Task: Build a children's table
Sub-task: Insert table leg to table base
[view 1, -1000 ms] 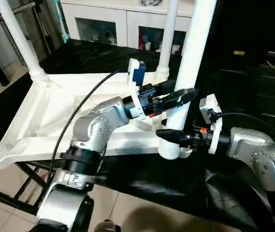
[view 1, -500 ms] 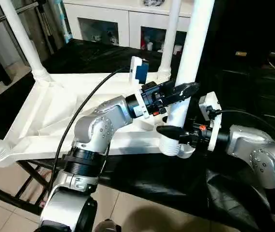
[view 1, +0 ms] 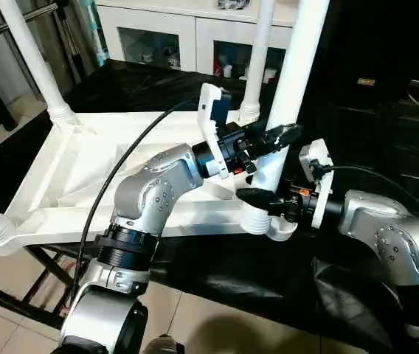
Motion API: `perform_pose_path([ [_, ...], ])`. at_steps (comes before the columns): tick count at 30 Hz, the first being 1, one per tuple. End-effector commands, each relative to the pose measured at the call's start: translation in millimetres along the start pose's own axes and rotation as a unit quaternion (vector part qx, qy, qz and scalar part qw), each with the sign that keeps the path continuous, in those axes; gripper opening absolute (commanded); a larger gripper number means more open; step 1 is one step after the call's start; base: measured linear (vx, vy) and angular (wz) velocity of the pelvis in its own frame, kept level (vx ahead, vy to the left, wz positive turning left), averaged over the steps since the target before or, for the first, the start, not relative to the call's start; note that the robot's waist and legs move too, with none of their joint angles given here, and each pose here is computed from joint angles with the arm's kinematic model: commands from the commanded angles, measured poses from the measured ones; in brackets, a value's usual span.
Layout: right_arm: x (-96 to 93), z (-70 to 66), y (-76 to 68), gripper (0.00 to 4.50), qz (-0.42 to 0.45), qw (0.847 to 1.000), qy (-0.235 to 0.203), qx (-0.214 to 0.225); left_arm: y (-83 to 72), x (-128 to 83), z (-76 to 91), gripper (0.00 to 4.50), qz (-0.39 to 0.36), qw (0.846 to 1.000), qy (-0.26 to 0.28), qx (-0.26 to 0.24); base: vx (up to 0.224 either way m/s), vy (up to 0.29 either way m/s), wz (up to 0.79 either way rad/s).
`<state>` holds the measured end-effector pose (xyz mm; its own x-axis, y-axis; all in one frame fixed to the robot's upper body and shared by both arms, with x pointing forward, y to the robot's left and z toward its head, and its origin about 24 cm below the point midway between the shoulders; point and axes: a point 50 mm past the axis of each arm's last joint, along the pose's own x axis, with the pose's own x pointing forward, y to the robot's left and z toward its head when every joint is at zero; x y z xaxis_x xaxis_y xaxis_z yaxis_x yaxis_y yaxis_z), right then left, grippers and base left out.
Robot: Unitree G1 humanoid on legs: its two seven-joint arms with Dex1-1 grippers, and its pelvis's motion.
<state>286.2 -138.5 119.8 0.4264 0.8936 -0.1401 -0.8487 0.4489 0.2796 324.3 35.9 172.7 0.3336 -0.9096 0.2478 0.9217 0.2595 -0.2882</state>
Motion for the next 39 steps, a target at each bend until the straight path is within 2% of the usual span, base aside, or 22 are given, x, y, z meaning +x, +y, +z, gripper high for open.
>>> perform_pose_path([
  [1,4.7,14.5,7.3,2.62,0.025,0.999,-0.017,-0.022,2.8,0,-5.0,1.87,0.018,1.000,0.019,-0.001,0.000,0.000,0.00],
  [2,3.1,15.0,7.4,2.80,0.027,0.999,-0.013,-0.027,1.1,-2,-4.6,1.86,0.001,1.000,0.021,-0.005,0.000,0.000,0.00],
  [5,-4.0,14.4,4.4,2.90,0.028,0.999,0.004,-0.040,-4.0,-7,-1.4,1.86,-0.050,0.998,0.030,-0.018,0.000,0.000,0.00],
  [11,-14.1,16.8,5.1,2.90,0.066,0.997,0.018,-0.026,-9.9,-14,11.7,1.85,-0.115,0.992,0.010,-0.048,0.000,0.000,0.00],
  [23,-11.6,8.3,9.7,2.90,0.097,0.994,0.049,-0.020,-12.2,-11,22.3,1.85,-0.128,0.989,-0.032,-0.063,0.000,0.000,0.00],
  [33,-9.7,9.9,8.6,2.90,0.097,0.994,0.044,-0.018,-13.4,-12,22.2,1.85,-0.130,0.989,-0.031,-0.066,0.000,0.000,0.00],
  [35,-8.4,9.1,8.6,2.57,0.099,0.994,0.044,-0.014,-13.7,-11,22.0,1.85,-0.129,0.989,-0.033,-0.067,0.000,0.000,0.00],
  [37,-8.3,9.0,8.6,2.57,0.099,0.994,0.044,-0.014,-13.8,-11,22.0,1.85,-0.129,0.989,-0.033,-0.067,0.000,0.000,0.00],
  [39,-7.7,8.5,8.6,2.28,0.100,0.994,0.043,-0.011,-14.0,-12,22.1,1.85,-0.130,0.989,-0.033,-0.067,0.000,0.000,0.00],
])
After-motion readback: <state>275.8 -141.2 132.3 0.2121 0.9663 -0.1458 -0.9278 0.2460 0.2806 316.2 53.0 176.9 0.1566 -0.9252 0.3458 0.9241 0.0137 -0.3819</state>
